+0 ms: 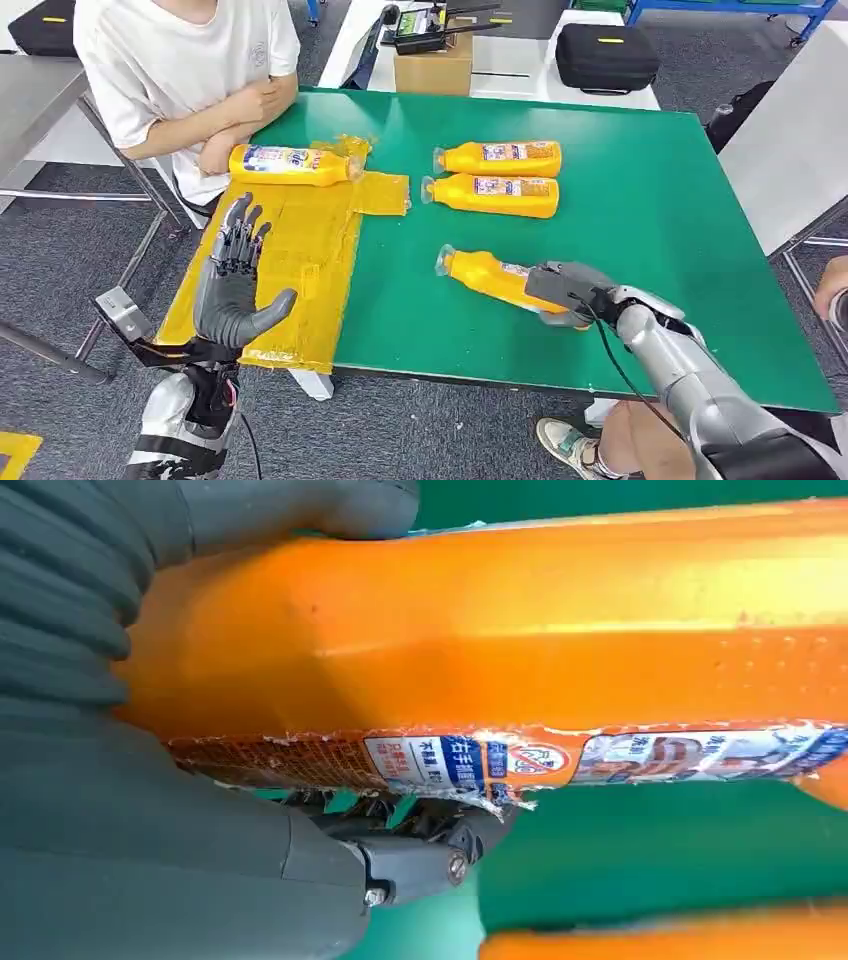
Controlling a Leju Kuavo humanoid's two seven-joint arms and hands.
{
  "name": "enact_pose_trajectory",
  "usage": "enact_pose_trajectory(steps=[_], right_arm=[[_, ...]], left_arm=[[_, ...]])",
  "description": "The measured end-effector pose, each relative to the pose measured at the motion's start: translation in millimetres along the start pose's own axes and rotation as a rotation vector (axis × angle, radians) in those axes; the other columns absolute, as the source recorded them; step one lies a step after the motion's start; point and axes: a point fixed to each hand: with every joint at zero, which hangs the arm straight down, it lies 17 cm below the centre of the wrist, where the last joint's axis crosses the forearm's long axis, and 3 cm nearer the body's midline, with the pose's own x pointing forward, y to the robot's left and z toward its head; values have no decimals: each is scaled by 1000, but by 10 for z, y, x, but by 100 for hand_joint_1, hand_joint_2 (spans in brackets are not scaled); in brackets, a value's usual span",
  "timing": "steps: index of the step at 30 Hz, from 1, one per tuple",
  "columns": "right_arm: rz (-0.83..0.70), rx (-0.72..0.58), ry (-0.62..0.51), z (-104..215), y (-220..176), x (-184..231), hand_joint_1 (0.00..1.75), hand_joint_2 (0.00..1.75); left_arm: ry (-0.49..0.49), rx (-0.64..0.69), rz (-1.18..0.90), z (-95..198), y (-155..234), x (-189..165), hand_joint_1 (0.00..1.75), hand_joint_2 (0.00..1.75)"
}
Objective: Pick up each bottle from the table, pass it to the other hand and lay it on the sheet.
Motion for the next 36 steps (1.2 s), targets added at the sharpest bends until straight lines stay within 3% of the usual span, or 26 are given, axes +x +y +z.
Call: enact_pose_trajectory(steps=[5, 11, 17, 24, 30, 33, 36], right_arm=[[-203, -195, -185, -4, 78, 471, 175, 175], [-318, -234, -288, 69, 249, 846, 175, 175], [-458, -383, -513, 445, 338, 1662, 175, 175], [-496, -469, -590, 688, 163, 1893, 175, 175], [-525, -580, -768, 1009, -86, 2429, 175, 175], [-479, -496, -834, 1028, 14, 2717, 175, 175], [-340, -417, -892, 988, 232, 2974, 175, 175]], left_arm=[[36, -9, -33, 57, -54, -96, 0, 175], [65, -16, -89, 99, -136, -196, 0, 175], [95, -65, -231, 320, -493, -386, 0, 175], [95, -89, -216, 374, -654, -399, 0, 175], [106, -228, -289, 489, -1029, -520, 0, 175], [119, -329, -294, 548, -1317, -595, 0, 175], [152, -413, -220, 599, -1528, -699, 0, 175]])
